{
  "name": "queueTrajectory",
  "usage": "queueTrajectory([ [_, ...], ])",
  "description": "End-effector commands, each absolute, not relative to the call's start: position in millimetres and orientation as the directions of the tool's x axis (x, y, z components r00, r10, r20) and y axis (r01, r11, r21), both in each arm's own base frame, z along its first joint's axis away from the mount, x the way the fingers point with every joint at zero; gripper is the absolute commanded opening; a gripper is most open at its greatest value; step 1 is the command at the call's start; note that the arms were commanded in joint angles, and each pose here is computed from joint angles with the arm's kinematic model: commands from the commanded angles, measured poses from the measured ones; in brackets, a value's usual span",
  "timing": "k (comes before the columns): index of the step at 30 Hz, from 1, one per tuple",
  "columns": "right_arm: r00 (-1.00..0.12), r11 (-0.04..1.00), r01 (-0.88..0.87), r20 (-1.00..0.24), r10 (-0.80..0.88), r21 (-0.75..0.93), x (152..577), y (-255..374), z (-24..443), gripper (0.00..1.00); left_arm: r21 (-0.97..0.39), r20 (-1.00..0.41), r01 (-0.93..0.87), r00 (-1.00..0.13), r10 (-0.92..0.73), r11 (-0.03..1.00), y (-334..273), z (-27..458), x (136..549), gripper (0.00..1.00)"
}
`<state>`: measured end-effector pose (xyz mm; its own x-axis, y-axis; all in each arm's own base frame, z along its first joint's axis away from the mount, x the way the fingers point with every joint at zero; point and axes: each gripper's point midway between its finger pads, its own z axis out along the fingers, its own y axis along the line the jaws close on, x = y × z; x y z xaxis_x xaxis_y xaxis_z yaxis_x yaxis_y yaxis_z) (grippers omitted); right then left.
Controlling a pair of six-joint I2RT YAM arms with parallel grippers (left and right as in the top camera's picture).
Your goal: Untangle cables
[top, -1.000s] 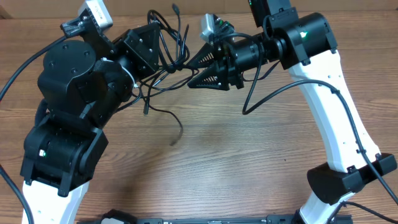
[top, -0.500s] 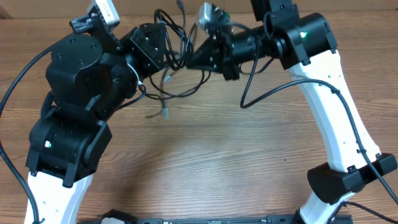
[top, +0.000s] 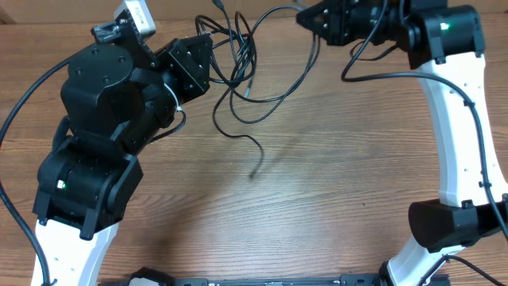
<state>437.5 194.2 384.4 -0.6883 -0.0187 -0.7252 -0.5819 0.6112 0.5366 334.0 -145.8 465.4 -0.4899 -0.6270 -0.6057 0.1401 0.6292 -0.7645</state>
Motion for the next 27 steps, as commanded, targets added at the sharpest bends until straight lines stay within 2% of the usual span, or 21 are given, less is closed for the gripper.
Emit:
queueTrajectory([
  [1, -0.756, 0.713, -0.375, -0.641, 0.135, 0.592, 453.8, 170.8, 376.4, 0.04, -0.746, -0.641, 0.184, -0.462, -0.614, 0.64, -143.5, 480.6, 330.0, 0.04],
  [5, -0.766, 0.811, -0.128, -0.576, 0.284, 0.57, 467.9, 140.1, 357.4, 0.04, -0.745, -0.641, 0.184, -0.463, -0.613, 0.641, -143.5, 480.3, 329.9, 0.04],
  [8, -0.764, 0.842, -0.017, -0.55, 0.336, 0.539, 468.6, 124.4, 346.1, 0.04, -0.737, -0.65, 0.19, -0.46, -0.604, 0.649, -143.6, 480.3, 329.9, 0.04],
  [9, -0.767, 0.844, -0.014, -0.547, 0.335, 0.536, 467.7, 124.0, 344.9, 0.13, -0.733, -0.655, 0.193, -0.459, -0.601, 0.652, -143.6, 480.6, 329.8, 0.04],
  [11, -0.775, 0.846, -0.01, -0.538, 0.33, 0.533, 465.2, 123.8, 342.4, 0.65, -0.734, -0.654, 0.193, -0.46, -0.6, 0.652, -143.8, 480.3, 329.8, 0.04],
  [14, -0.791, 0.843, -0.107, -0.559, 0.249, 0.527, 460.0, 133.7, 344.3, 0.93, -0.733, -0.655, 0.195, -0.462, -0.599, 0.651, -144.2, 480.4, 329.5, 0.04],
  [16, -0.798, 0.821, -0.194, -0.573, 0.186, 0.536, 454.3, 144.7, 347.7, 1.0, -0.721, -0.668, 0.213, -0.465, -0.581, 0.659, -146.1, 480.6, 328.6, 0.04],
  [18, -0.795, 0.769, -0.323, -0.599, 0.096, 0.552, 444.6, 160.5, 354.4, 1.0, -0.696, -0.694, 0.244, -0.468, -0.546, 0.675, -149.3, 480.5, 326.7, 0.04],
  [20, -0.775, 0.679, -0.463, -0.632, 0.002, 0.57, 429.8, 178.1, 363.4, 1.0, -0.685, -0.704, 0.263, -0.479, -0.524, 0.68, -152.2, 479.3, 324.7, 0.04],
  [23, -0.703, 0.489, -0.658, -0.7, -0.124, 0.573, 399.9, 200.9, 378.3, 1.0, -0.687, -0.698, 0.261, -0.497, -0.516, 0.678, -153.9, 475.7, 322.8, 0.04],
  [25, -0.651, 0.364, -0.741, -0.738, -0.179, 0.565, 378.6, 211.3, 385.2, 1.0, -0.682, -0.702, 0.274, -0.506, -0.501, 0.679, -156.2, 474.7, 321.1, 0.04],
  [27, -0.607, 0.297, -0.788, -0.762, -0.227, 0.539, 362.9, 217.0, 383.6, 1.0, -0.661, -0.723, 0.314, -0.511, -0.465, 0.682, -160.9, 475.3, 318.0, 0.04],
])
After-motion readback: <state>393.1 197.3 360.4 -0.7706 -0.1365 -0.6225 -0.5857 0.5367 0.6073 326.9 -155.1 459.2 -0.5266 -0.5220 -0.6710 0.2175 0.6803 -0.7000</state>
